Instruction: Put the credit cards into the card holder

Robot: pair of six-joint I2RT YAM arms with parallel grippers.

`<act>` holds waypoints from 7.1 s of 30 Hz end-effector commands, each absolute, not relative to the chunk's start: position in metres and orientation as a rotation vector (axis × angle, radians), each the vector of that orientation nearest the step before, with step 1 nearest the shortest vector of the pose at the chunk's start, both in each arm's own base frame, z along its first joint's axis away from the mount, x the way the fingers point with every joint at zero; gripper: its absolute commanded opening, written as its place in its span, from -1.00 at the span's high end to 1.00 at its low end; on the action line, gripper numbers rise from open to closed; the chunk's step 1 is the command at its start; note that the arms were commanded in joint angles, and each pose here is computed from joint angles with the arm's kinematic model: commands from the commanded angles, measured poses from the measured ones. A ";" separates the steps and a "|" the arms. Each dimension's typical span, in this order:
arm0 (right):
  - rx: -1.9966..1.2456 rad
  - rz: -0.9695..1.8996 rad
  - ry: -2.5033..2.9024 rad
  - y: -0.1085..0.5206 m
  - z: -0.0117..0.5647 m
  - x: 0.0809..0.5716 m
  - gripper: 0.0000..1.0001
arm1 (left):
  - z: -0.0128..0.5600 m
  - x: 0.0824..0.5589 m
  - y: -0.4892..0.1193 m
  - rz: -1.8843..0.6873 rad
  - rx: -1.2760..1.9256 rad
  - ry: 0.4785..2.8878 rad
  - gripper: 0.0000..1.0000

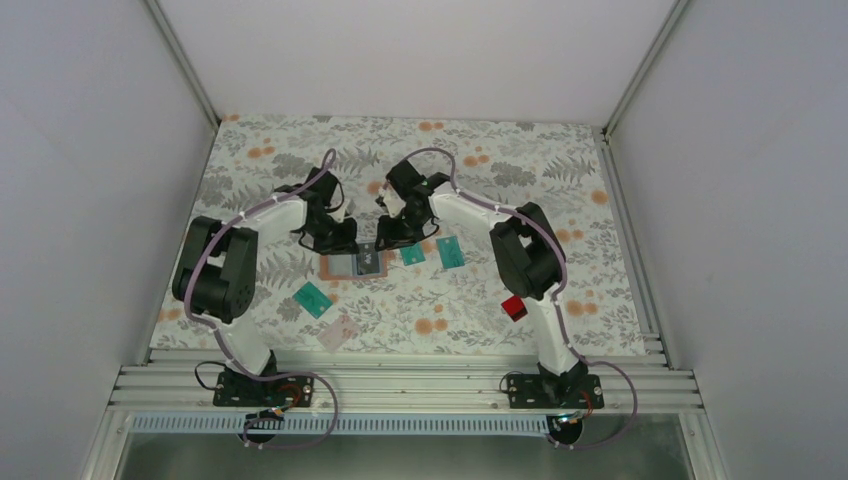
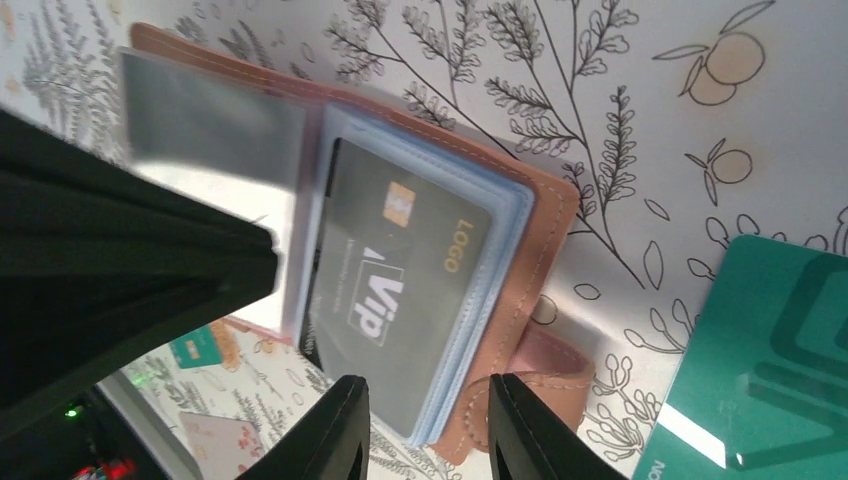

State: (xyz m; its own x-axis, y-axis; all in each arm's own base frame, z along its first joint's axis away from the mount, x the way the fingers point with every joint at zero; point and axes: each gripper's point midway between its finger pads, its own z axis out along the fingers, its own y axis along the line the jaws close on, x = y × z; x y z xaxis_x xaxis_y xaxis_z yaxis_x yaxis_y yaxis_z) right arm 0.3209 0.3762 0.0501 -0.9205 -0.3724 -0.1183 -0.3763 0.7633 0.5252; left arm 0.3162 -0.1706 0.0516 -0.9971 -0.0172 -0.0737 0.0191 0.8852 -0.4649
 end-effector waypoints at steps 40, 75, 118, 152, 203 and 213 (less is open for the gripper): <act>-0.538 1.135 2.980 0.392 0.045 0.322 0.33 | 0.002 0.301 -0.173 -0.765 0.069 3.050 0.95; -0.675 1.300 2.891 0.421 0.068 0.311 0.35 | 0.062 0.322 -0.178 -0.775 0.076 2.938 0.95; -0.610 1.033 2.798 0.387 0.120 0.342 0.07 | 0.121 0.280 -0.161 -0.875 0.098 2.778 0.87; -0.308 0.054 3.081 0.210 0.010 0.341 -0.52 | 0.080 0.324 -0.266 -0.821 0.382 2.869 0.66; -0.768 0.922 2.968 0.340 0.065 0.147 0.05 | 0.059 0.207 -0.184 -0.392 0.225 3.030 0.61; -0.967 1.153 2.848 0.421 0.077 0.181 0.12 | 0.063 0.137 -0.146 -0.498 -0.283 3.083 0.32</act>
